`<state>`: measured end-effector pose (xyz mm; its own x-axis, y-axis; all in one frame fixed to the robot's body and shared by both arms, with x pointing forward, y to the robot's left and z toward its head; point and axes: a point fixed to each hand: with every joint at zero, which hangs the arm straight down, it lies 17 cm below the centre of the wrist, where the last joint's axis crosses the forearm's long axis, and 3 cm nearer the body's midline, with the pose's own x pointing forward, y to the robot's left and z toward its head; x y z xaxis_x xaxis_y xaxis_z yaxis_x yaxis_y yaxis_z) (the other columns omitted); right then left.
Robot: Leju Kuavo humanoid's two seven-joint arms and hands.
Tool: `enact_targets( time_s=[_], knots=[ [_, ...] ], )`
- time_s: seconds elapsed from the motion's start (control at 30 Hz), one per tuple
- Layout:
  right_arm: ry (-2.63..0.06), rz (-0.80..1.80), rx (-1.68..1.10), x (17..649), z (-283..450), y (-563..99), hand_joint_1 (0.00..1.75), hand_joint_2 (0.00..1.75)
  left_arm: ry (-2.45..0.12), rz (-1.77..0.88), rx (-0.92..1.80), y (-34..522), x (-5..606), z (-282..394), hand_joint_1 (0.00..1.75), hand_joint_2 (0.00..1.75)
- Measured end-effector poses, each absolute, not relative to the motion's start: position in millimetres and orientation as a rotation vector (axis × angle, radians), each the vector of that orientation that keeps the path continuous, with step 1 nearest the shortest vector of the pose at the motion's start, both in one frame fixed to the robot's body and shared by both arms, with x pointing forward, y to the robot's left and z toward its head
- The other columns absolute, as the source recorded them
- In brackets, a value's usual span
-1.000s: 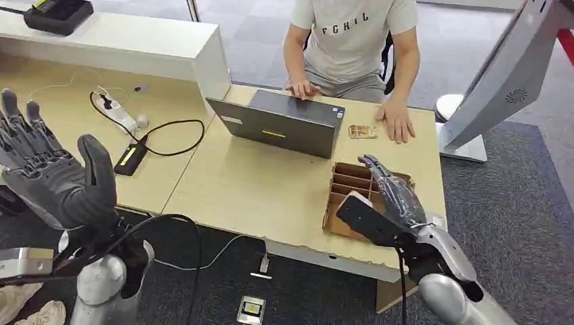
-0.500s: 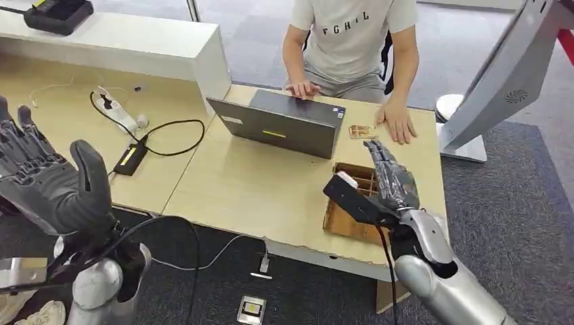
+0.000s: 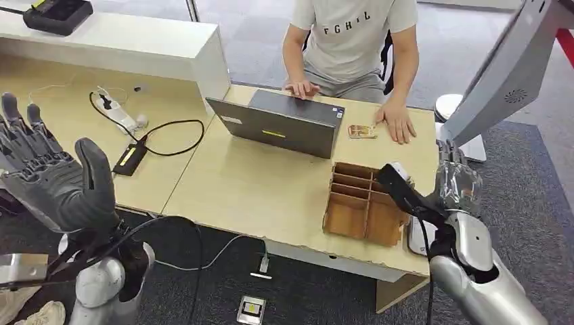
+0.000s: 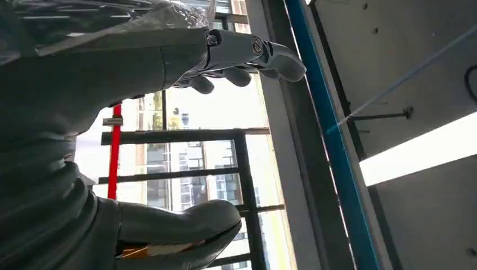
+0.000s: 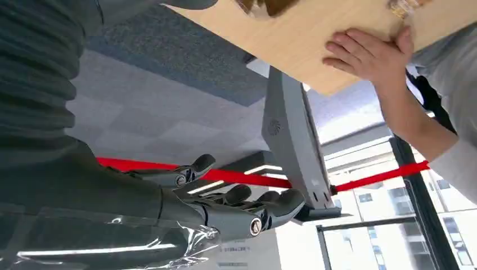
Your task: Pass the card to the sensor for recognition and then transmit it.
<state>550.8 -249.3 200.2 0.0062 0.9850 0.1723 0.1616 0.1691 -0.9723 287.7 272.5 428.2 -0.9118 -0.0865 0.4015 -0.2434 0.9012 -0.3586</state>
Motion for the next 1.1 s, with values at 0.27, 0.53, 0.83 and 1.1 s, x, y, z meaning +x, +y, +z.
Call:
enact_targets(
  time_s=[0.27,0.53,0.83,1.1],
  knots=[
    [-1.317,1.018,-1.15,538.3,163.8,-258.3,0.0,1.75,-2.686,0.568,0.197,263.9,293.1,430.4,0.0,1.75],
    [-1.31,1.031,-1.141,536.1,158.3,-257.5,0.0,1.75,-2.678,0.563,0.192,262.4,296.0,428.1,0.0,1.75],
    [-1.323,1.002,-1.158,542.6,168.0,-263.4,0.0,1.75,-2.674,0.549,0.203,262.0,296.2,425.6,0.0,1.75],
    [-1.374,1.01,-1.158,549.8,185.7,-244.5,0.0,1.75,-2.666,0.545,0.197,262.0,298.9,425.5,0.0,1.75]
  ],
)
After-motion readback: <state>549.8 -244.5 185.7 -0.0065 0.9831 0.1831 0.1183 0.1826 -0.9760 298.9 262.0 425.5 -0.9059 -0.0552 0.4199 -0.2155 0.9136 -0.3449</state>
